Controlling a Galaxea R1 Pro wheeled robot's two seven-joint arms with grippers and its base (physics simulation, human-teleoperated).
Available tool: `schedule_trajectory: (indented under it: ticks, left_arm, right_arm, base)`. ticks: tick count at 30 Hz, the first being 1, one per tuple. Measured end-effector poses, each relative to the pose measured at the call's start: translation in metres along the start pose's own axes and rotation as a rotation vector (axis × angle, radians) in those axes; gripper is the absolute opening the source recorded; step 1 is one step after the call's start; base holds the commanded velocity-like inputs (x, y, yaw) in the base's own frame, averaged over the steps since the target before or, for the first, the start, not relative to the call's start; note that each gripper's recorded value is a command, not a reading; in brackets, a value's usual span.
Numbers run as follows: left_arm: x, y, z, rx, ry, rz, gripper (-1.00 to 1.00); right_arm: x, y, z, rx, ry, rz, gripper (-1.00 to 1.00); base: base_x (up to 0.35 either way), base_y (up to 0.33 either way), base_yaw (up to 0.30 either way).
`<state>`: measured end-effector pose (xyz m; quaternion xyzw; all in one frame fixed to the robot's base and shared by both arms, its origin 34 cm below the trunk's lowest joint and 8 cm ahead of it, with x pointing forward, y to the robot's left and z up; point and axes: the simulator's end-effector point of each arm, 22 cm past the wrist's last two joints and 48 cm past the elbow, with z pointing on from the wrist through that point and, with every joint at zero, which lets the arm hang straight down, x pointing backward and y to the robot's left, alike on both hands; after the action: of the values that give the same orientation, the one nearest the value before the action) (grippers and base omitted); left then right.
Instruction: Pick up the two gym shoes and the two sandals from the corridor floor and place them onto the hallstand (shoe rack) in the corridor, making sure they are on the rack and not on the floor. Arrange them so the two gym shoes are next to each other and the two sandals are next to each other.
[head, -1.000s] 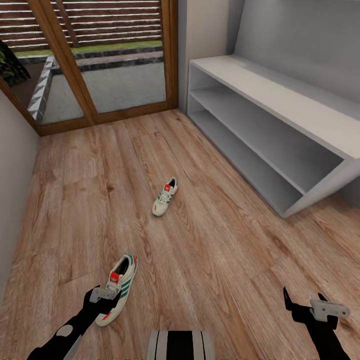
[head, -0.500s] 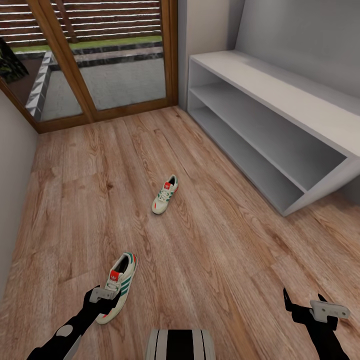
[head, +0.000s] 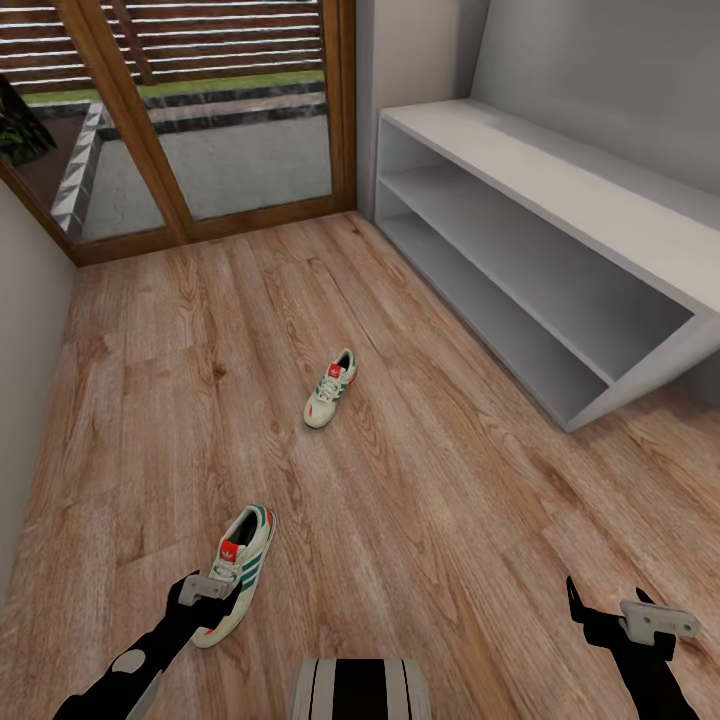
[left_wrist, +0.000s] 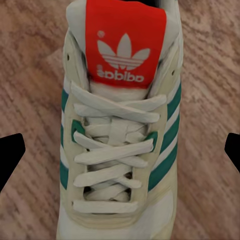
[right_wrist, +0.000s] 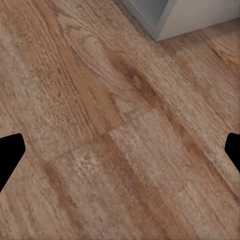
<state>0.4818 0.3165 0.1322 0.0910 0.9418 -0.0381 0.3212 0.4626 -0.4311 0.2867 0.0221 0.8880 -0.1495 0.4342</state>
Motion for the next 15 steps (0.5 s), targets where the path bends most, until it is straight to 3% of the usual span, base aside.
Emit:
schedule_trajectory:
  ticks: [15]
  left_arm:
    - [0.0054, 0.0015, 0.0006, -0.004, 0.009, -0.012, 1.00]
  right_arm:
    - [0.0042, 0.0006, 0.0005, -0.001, 0.009, -0.003, 1.00]
  base:
    - [0.000, 0.000, 0.000]
